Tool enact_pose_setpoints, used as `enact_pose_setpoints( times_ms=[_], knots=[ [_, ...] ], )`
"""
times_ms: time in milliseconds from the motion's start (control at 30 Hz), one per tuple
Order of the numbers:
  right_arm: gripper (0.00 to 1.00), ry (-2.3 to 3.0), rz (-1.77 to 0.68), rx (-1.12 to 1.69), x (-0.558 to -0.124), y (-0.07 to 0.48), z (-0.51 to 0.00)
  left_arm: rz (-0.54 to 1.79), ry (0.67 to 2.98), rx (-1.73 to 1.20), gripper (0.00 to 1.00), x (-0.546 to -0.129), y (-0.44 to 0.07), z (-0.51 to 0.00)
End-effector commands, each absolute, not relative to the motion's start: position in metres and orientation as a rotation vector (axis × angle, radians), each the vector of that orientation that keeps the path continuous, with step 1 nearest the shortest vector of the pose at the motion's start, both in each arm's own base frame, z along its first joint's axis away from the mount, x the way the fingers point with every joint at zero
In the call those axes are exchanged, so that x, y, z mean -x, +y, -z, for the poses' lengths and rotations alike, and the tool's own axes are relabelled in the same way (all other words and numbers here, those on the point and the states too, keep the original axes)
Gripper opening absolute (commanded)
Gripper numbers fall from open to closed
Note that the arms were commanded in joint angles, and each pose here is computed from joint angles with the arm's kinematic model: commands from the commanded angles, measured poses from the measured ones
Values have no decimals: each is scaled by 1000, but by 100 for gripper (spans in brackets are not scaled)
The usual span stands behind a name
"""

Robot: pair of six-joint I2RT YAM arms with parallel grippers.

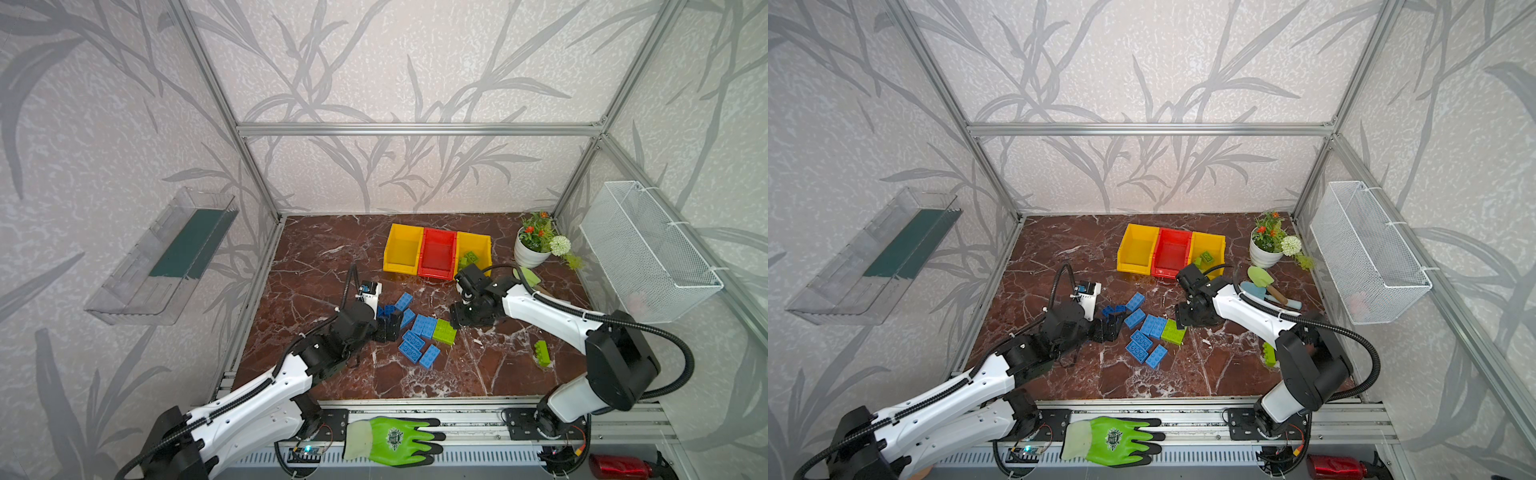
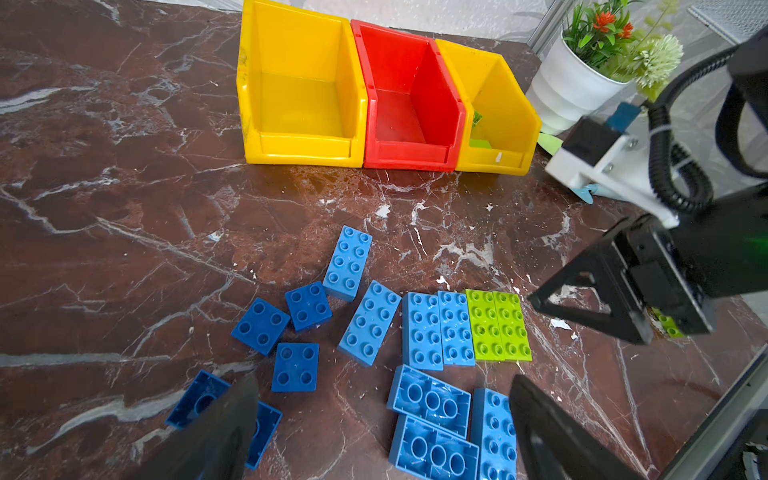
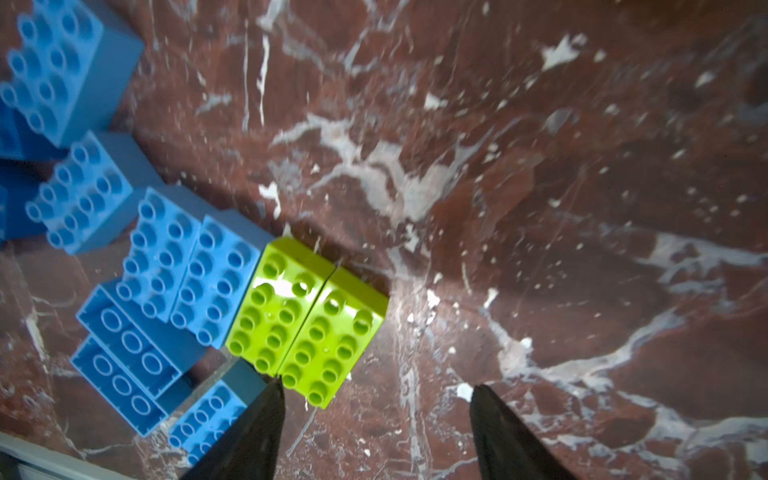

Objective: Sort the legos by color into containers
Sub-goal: 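Move the right gripper back down over the lime-green bricks in the pile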

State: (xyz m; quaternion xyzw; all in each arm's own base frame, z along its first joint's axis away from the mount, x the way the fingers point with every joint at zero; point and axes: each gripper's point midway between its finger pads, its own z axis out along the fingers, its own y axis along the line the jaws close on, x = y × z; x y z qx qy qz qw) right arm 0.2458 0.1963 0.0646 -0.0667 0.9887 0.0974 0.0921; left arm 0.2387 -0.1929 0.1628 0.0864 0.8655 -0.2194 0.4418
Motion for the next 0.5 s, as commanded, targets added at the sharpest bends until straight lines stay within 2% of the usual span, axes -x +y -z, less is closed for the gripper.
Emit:
enact_pose_setpoints(
  times_ms=[0,233,467],
  knots=[
    [71,2917,-290,186,-235,200,-70,551,2146,-164,93,-231,-182,-162],
    [71,2958,-261,247,-209,202,-52,556,2134,-127,93,-221,-169,-159],
    [71,2982,-266,267,-204,211,-35,556,2140,-111,94,-219,-166,-154]
  ],
)
